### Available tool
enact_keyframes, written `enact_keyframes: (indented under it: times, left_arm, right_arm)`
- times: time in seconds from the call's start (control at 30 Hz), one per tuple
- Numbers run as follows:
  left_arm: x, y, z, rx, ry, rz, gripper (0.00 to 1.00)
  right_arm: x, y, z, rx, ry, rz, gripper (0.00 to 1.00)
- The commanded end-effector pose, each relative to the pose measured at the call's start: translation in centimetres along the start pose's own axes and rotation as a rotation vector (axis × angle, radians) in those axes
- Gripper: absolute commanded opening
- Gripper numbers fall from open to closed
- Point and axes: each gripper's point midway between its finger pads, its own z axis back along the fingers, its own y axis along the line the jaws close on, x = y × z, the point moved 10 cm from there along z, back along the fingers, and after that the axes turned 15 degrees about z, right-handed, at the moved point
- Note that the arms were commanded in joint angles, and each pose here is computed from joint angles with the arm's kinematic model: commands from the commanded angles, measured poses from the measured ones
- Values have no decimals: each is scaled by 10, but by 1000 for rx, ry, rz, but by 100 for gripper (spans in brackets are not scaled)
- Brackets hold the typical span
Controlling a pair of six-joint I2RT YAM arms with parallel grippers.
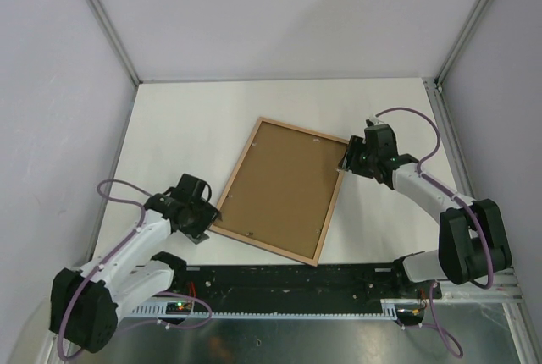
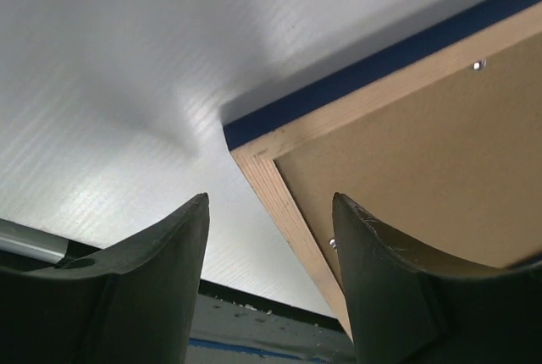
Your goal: Put the photo into the frame
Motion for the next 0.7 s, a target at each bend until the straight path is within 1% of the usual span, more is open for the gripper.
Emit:
enact_keyframes:
  times: [0.0,0.13,0.27,0.5,0.53,0.6,0.67]
  left_arm:
    - [-9,1,0,8,23,36,63]
    - [-12,-1,-3,29,20,35,58]
    - [-14,-8,-6,27,11,32,51]
    - [-16,-21,-17,13,7,13,42]
    - [-16,-24,-18,8,7,2,40]
    - [-16,-30,-21,-5,4,-28,32]
    - [-12,-38,-25,-14,3,-62,19]
  right_arm:
    - [6,0,-2,7,-32,-12,56]
    - [6,-1,-2,4,-32,-16,56]
    - [6,-2,-1,2,-30,-18,56]
    - [7,-3,3,-2,-36,-16,56]
    - [7,-4,4,-4,-34,-16,56]
    - [7,-5,6,-8,-37,-13,56]
    - [8,-6,8,-14,-38,-10,56]
